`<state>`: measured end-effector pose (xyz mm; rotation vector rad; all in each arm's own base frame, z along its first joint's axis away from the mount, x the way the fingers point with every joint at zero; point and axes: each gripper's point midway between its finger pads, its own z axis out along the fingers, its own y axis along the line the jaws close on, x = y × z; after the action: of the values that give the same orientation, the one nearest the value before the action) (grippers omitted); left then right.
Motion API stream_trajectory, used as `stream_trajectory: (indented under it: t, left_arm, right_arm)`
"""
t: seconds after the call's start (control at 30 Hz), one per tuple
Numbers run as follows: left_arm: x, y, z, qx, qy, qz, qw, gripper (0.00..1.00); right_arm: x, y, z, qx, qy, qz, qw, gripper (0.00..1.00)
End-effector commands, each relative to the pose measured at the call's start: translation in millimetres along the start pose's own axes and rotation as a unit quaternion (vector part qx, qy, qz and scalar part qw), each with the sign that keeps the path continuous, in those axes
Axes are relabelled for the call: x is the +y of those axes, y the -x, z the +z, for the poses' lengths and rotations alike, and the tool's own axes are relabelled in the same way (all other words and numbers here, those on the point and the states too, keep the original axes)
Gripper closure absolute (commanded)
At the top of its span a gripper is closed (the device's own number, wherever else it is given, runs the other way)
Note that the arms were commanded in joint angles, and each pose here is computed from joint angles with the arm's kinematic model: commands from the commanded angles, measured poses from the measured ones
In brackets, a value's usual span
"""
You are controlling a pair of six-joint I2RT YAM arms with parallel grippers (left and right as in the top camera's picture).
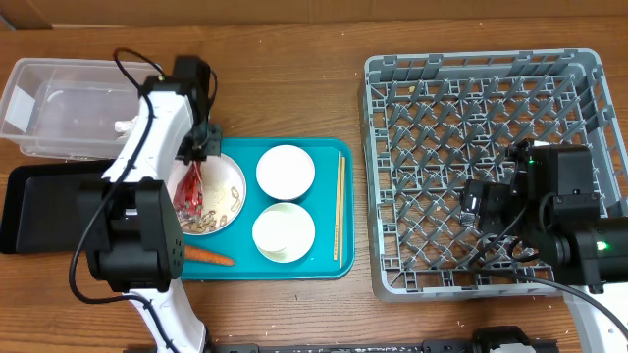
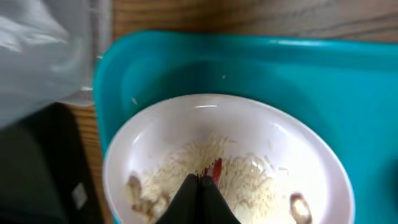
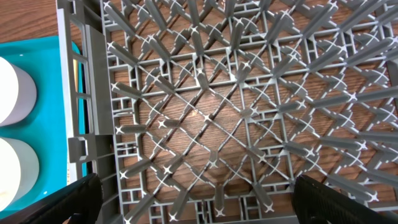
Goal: Sort waste into correct bins and load items into the dishwasher
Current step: 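Carry the red wrapper left and release it into the clear bin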
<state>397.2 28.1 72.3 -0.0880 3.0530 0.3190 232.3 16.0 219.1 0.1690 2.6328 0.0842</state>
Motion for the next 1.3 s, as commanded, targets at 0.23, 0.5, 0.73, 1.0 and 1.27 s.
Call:
stream_trajectory:
  t: [0.23, 0.5, 0.73, 1.0, 1.27]
  left_arm:
    - [20, 24, -67, -0.044, 0.002, -0.024, 0.999, 0.96]
    - [86, 62, -94, -0.129, 0.006, -0.136, 0.982, 0.96]
    - [163, 102, -101, -0.234, 0.013, -0.270, 0.934, 0.95]
    - [215, 133, -124, -0.335, 0.011, -0.359, 0.871, 0.64]
    - [204, 121, -112, -0.297, -0.001, -0.351, 0.888, 0.21]
  right_arm:
    - [2, 7, -7, -0.015, 0.001, -0.003, 1.000, 0.00]
    - [2, 8, -7, -0.016, 0.001, -0.004, 1.000, 0.00]
    - [2, 8, -7, -0.016, 0.001, -0.004, 1.000, 0.00]
    - [2, 8, -7, -0.016, 0.001, -0.003, 1.000, 0.00]
    - [2, 9, -7, -0.019, 0.002, -0.003, 1.000, 0.00]
